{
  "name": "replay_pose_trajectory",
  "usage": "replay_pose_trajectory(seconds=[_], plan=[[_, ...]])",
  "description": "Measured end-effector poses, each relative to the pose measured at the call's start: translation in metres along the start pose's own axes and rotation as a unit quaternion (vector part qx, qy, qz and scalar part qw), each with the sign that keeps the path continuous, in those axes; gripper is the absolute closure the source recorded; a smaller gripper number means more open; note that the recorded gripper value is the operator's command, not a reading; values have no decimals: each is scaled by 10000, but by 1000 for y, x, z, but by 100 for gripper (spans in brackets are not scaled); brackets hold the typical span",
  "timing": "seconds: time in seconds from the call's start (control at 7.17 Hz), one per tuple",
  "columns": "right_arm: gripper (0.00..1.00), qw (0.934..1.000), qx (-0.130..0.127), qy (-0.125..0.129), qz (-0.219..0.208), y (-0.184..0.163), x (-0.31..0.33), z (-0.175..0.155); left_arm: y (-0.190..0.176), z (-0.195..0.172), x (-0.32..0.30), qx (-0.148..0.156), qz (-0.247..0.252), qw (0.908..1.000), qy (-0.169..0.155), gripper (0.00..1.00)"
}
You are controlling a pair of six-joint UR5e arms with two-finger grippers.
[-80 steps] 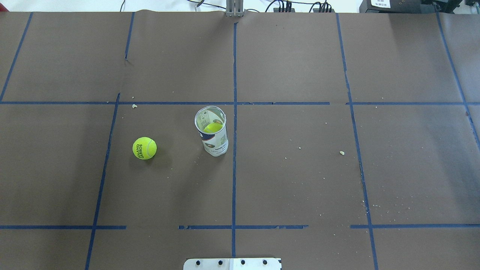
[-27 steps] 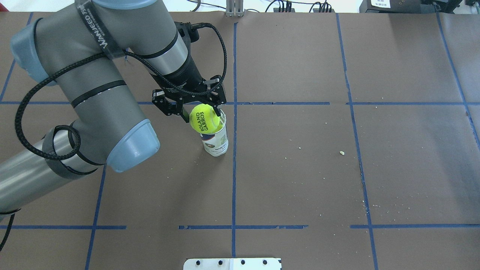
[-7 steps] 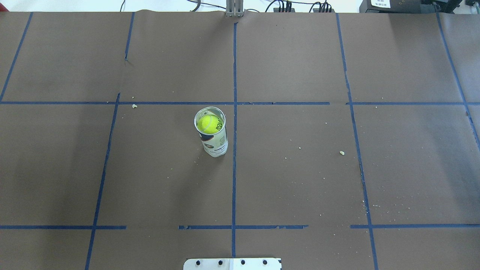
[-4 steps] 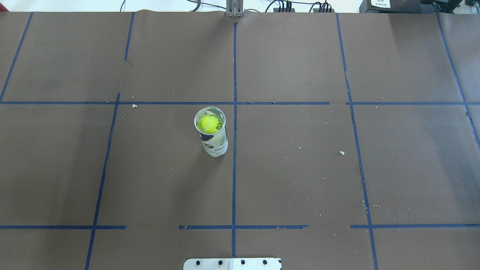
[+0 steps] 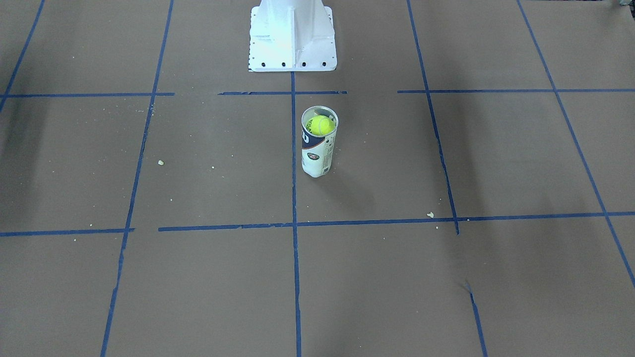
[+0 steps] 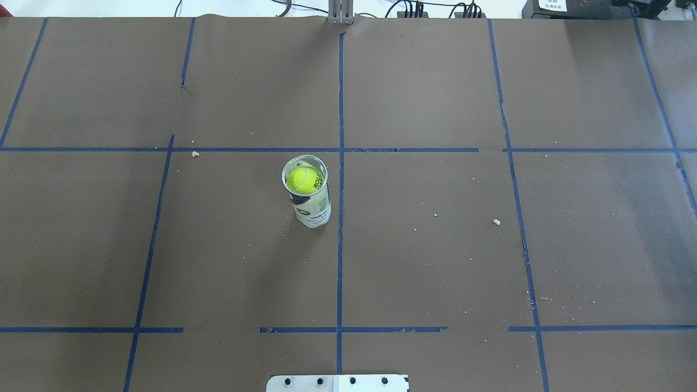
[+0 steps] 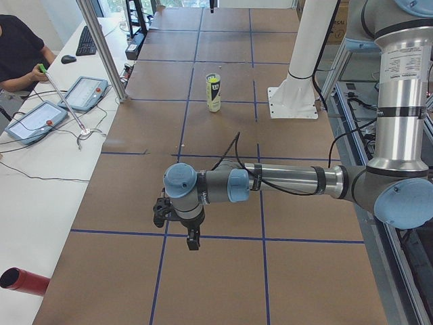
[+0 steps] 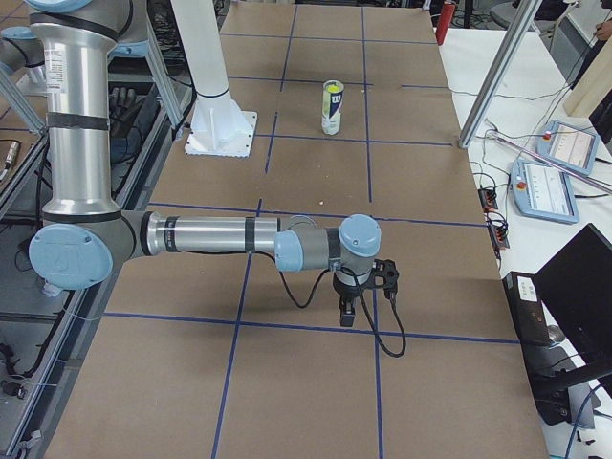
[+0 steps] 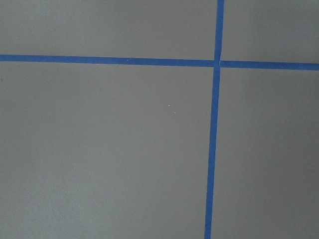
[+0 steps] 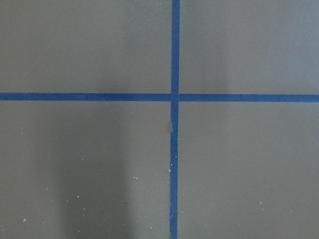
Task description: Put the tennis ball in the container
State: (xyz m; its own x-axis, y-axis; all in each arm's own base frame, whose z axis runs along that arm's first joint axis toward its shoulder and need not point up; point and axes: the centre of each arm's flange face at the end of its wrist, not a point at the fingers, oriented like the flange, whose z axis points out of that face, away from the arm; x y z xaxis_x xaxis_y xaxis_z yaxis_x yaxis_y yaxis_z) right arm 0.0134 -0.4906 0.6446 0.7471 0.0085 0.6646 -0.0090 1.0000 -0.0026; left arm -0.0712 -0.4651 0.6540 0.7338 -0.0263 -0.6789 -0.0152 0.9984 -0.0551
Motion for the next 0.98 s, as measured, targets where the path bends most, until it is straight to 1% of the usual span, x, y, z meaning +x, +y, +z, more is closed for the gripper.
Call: replay_pose_trajectory(seconds=[0.98], plan=[[0, 10000, 0, 0, 0, 0, 0, 0, -2, 0, 1, 9, 37, 10000, -14, 0]])
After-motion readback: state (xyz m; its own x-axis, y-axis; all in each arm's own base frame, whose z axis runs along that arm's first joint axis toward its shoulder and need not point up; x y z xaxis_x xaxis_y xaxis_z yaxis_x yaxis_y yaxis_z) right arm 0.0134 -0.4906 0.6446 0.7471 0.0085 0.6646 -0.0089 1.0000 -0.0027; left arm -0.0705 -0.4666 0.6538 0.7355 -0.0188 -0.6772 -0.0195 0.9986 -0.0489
